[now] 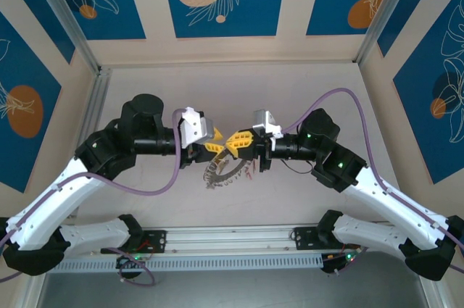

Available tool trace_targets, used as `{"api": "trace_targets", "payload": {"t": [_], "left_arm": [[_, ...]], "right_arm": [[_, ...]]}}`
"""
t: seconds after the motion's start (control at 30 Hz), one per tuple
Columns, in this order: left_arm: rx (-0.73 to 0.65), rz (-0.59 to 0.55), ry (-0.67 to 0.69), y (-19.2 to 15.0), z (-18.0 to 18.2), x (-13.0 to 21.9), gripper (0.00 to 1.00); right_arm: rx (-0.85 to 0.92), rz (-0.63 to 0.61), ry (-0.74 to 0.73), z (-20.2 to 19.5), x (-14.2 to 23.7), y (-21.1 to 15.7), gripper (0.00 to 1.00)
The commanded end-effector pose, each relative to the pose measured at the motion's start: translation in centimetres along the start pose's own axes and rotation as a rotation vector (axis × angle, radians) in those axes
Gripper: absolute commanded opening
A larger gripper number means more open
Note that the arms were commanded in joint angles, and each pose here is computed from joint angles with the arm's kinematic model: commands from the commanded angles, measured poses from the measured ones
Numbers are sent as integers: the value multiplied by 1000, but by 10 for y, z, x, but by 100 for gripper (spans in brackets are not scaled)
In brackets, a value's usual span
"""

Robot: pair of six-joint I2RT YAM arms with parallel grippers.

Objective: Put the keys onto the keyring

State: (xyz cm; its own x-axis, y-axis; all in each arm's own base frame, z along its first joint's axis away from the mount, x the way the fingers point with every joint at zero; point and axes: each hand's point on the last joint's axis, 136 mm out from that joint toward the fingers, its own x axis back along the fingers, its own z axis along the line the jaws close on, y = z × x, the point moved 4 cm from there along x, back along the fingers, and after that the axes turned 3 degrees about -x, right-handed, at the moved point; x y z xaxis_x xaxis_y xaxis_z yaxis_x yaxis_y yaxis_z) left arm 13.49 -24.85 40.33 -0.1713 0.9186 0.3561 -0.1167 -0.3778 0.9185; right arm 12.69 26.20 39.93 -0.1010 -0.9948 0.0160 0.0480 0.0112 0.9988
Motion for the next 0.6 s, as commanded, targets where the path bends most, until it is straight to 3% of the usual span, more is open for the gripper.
{"api": "trace_targets", "payload": {"t": [0.0, 0.23, 0.3, 0.37, 0.57], "left_arm": [[9, -51, -43, 11, -2, 2, 28], [18, -53, -78, 11, -4, -1, 27], [18, -51, -80, 11, -4, -2, 18], [20, -55, -80, 11, -4, -2, 2], [22, -77, -61, 13, 0, 3, 0]], "right_arm": [[34, -68, 29, 6, 2, 22, 0], [33, -69, 35, 5, 0, 22, 0], [32, -70, 38, 5, -1, 22, 0], [33, -69, 39, 5, -1, 22, 0], [33, -62, 39, 6, 0, 20, 0]]}}
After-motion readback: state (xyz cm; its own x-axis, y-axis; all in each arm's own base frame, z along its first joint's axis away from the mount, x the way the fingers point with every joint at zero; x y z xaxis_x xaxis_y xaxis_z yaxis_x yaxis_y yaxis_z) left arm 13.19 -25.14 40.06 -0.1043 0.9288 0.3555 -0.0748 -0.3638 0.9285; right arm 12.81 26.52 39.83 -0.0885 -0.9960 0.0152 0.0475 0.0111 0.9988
